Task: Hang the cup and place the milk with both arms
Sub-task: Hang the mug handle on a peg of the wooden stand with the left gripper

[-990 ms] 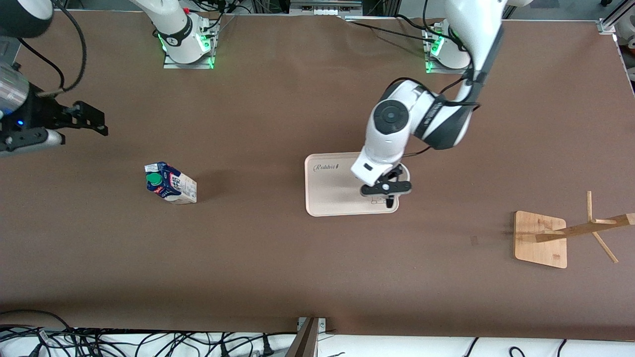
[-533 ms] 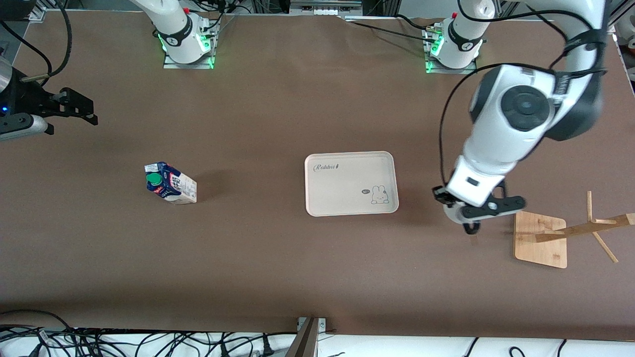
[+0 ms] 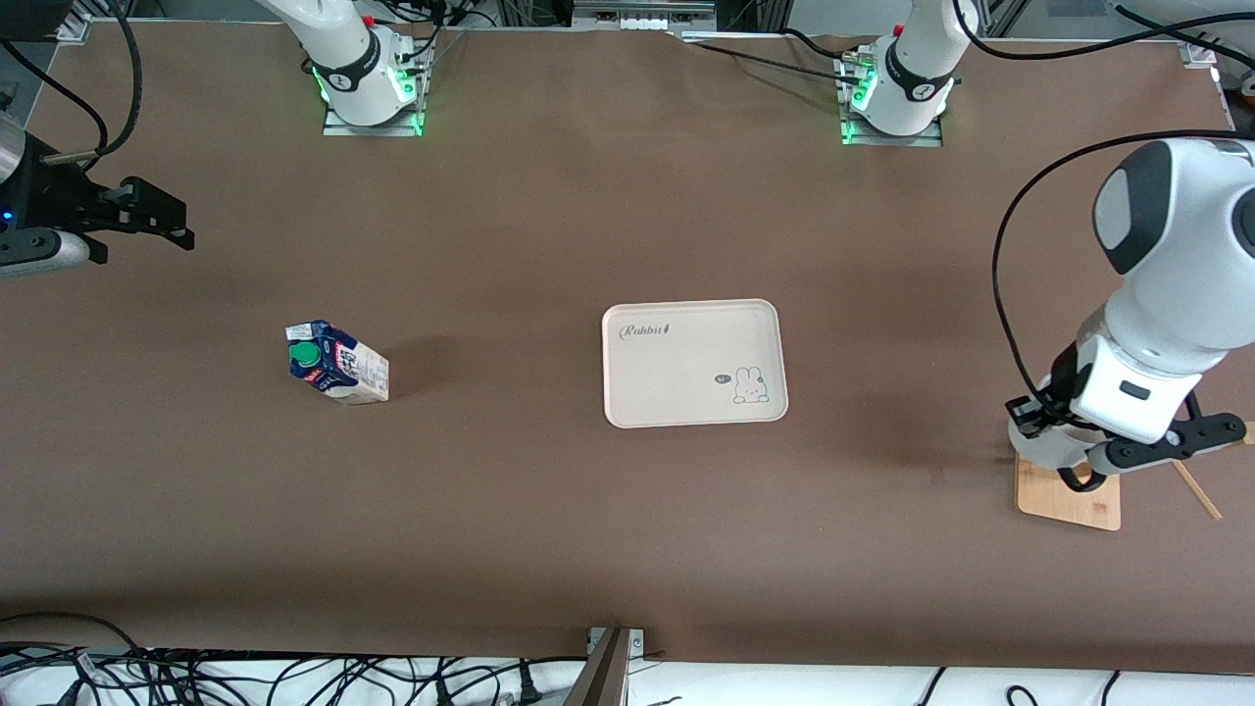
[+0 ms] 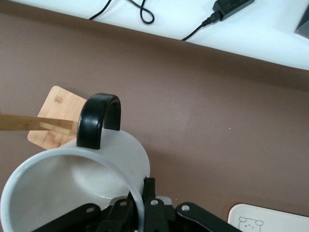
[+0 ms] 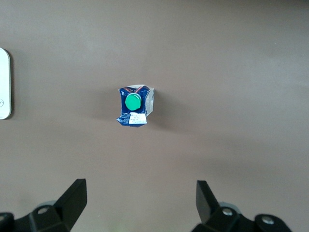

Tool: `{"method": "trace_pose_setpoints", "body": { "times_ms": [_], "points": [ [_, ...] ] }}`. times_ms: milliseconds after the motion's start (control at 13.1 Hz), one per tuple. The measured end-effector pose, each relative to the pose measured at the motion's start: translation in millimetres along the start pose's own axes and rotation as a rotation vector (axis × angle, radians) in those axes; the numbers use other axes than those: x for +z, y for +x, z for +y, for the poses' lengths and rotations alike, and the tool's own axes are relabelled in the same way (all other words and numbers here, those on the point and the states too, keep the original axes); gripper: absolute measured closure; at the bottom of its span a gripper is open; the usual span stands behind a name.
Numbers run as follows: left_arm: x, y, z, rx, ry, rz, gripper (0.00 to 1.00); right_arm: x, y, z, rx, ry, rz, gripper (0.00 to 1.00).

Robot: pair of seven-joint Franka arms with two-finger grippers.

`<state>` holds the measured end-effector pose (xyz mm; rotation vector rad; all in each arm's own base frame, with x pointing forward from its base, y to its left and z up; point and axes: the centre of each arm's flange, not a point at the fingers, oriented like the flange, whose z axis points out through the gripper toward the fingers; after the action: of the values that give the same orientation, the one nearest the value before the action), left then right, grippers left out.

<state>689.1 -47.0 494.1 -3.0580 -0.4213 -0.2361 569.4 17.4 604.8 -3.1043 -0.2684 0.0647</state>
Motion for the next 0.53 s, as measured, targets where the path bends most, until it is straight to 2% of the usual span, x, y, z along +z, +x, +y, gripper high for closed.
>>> {"method": "trace_pose_setpoints", "body": {
  "times_ms": [228, 533],
  "points": [
    [6, 2, -24, -0.034, -0.021, -0.069, 0.95, 0, 1, -8, -0.012, 0.0, -0.001, 0.0],
    [9, 6, -48, -0.018, -0.013, -0.096, 0.95, 4, 0, -7, -0.01, -0.002, -0.016, 0.0]
  ]
}}
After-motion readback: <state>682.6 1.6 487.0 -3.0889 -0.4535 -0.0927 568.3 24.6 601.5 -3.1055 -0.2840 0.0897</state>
